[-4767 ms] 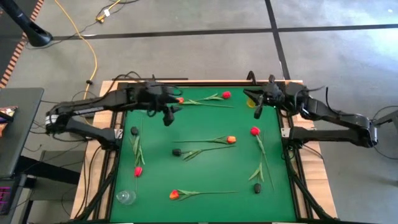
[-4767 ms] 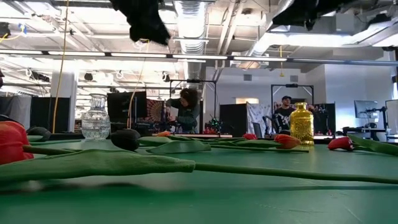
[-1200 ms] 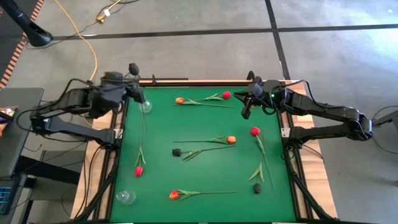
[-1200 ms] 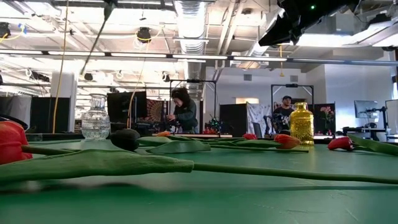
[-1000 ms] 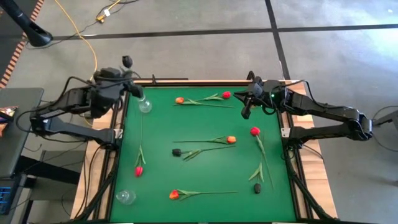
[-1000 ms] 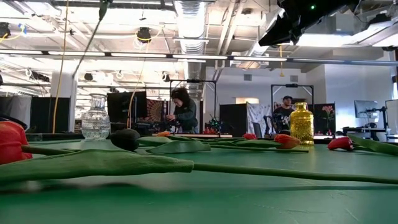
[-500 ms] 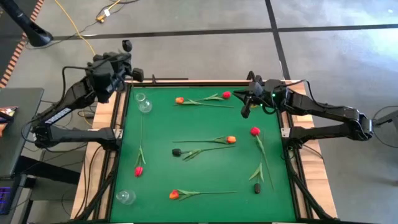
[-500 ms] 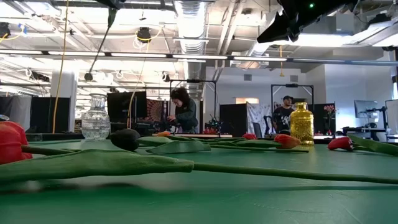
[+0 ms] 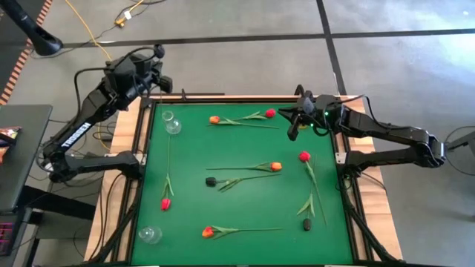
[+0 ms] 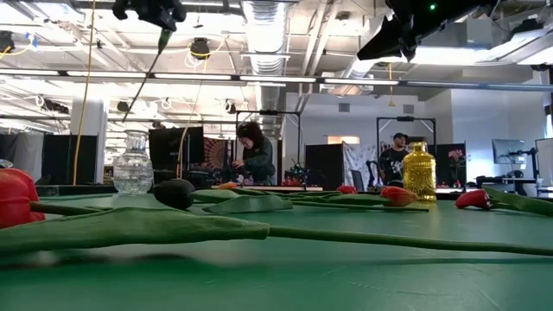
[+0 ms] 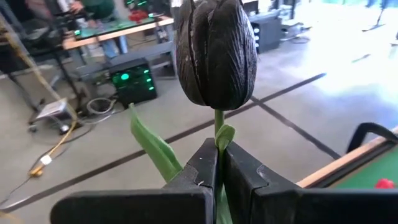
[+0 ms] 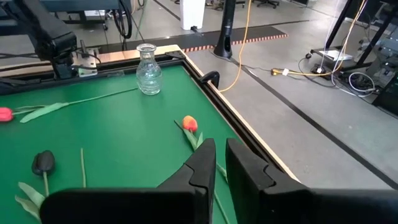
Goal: Sort flowers into vase by color
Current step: Put the left black flower into the top transparent vase
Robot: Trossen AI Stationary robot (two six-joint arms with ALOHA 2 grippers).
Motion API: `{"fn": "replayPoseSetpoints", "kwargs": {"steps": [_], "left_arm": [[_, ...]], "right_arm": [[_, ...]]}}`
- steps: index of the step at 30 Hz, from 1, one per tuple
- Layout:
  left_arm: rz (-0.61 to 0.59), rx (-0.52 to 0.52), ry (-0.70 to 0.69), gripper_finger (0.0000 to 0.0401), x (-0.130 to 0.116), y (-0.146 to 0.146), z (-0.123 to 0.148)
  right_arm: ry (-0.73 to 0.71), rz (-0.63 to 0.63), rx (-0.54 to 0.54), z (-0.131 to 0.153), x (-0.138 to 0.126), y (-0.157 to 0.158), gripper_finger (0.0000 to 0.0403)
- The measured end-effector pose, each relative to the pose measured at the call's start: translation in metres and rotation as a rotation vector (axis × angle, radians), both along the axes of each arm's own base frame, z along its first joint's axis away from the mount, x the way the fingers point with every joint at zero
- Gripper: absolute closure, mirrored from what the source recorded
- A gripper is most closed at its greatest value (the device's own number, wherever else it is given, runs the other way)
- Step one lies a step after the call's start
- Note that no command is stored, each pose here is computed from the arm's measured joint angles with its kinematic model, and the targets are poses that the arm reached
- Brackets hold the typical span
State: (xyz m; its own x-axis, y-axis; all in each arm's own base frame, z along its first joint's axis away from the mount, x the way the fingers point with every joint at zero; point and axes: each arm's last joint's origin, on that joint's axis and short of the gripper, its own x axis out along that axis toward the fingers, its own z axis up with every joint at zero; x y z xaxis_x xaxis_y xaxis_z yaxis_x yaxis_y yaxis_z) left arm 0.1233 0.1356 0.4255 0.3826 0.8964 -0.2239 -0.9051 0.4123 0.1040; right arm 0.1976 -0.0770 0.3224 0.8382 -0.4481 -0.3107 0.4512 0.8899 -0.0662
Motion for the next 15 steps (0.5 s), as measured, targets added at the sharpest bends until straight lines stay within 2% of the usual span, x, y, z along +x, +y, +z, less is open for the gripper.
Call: {"fn": "replayPoseSetpoints", "kwargs": {"steps": [9,15], "left_arm": [[-0.062,0.026,-0.008,0.0400,0.000,0.004,0.000],[-0.110,0.078,-0.109,0.0401,-0.003,0.004,-0.027]], "right_arm": [[0.000,-0.001,0.000,0.000,0.000,0.000,0.0337],[0.001,0.000,-0.004,0.000,0.000,0.000,0.0337]]}}
